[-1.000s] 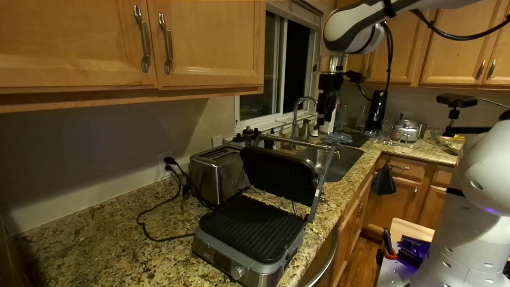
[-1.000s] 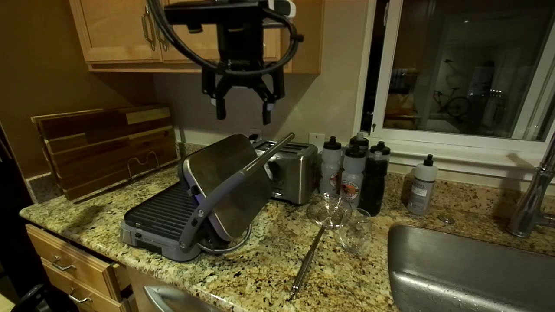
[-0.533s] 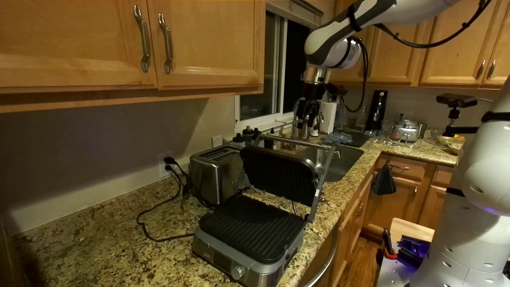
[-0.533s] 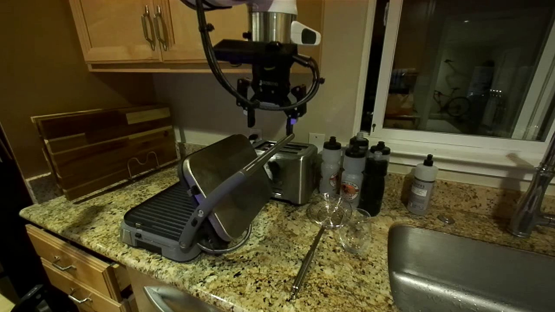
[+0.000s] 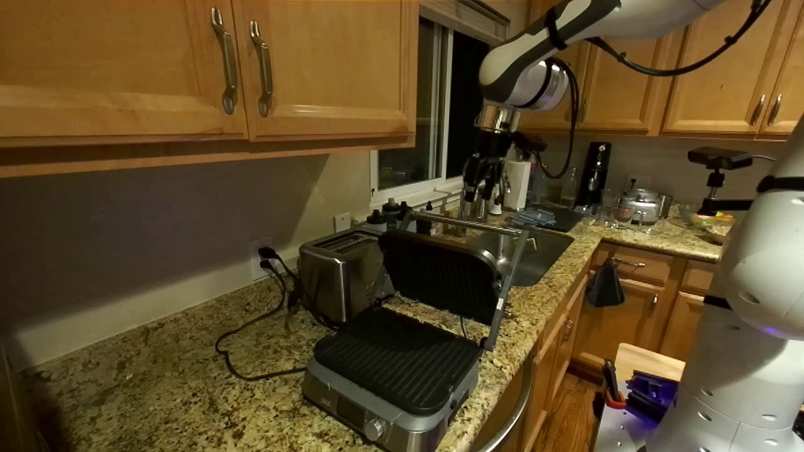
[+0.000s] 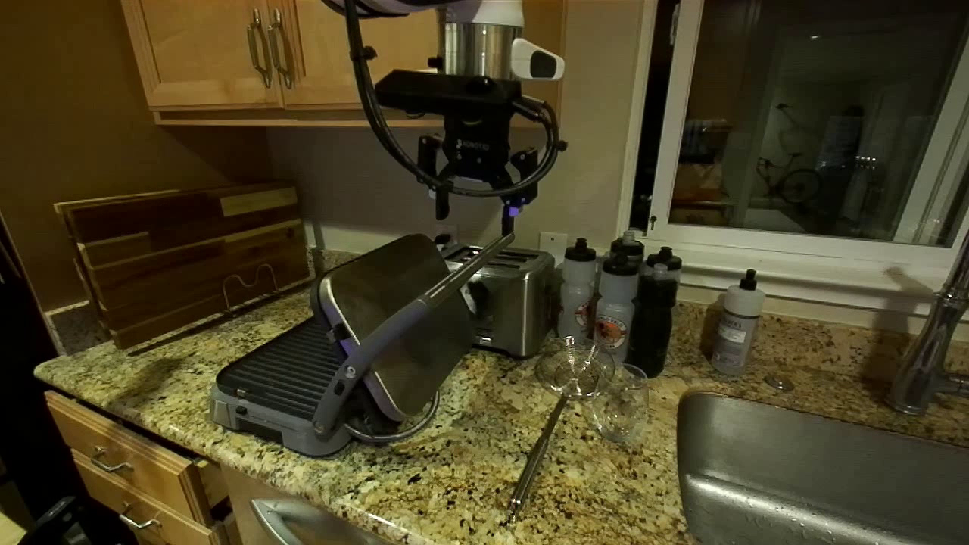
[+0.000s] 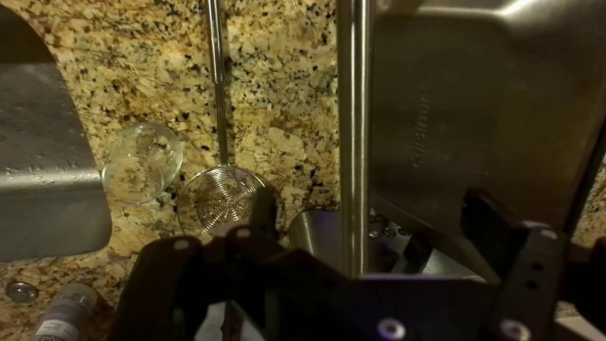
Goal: Close the sandwich maker
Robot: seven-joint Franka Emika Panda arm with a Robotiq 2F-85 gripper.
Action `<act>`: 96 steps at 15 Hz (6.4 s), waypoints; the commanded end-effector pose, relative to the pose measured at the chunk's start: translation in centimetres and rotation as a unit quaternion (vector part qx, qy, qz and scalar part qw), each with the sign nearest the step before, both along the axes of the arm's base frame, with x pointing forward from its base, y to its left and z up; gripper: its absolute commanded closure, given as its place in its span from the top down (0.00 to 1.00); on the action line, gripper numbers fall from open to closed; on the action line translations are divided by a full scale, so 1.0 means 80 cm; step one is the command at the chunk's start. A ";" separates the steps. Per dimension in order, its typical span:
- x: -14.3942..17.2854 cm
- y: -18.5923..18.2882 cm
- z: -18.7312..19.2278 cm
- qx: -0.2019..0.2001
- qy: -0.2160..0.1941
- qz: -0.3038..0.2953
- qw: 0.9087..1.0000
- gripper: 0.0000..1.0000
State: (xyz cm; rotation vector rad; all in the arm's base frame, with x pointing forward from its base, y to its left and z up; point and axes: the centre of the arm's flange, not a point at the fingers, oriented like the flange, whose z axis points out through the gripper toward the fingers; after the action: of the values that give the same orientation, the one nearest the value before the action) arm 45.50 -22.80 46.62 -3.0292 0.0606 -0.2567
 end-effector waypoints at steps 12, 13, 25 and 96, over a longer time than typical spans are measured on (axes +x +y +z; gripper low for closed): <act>0.050 0.022 -0.050 -0.023 -0.012 0.055 0.998 1.00; 0.051 0.023 -0.055 -0.024 -0.008 0.060 0.998 1.00; 0.060 0.003 -0.113 -0.014 0.030 0.085 0.996 0.67; 0.162 0.458 -0.201 0.083 0.010 0.192 0.978 0.04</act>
State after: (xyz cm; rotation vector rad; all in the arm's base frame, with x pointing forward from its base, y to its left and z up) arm 56.59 15.66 30.41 -2.8308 -0.4935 -0.0990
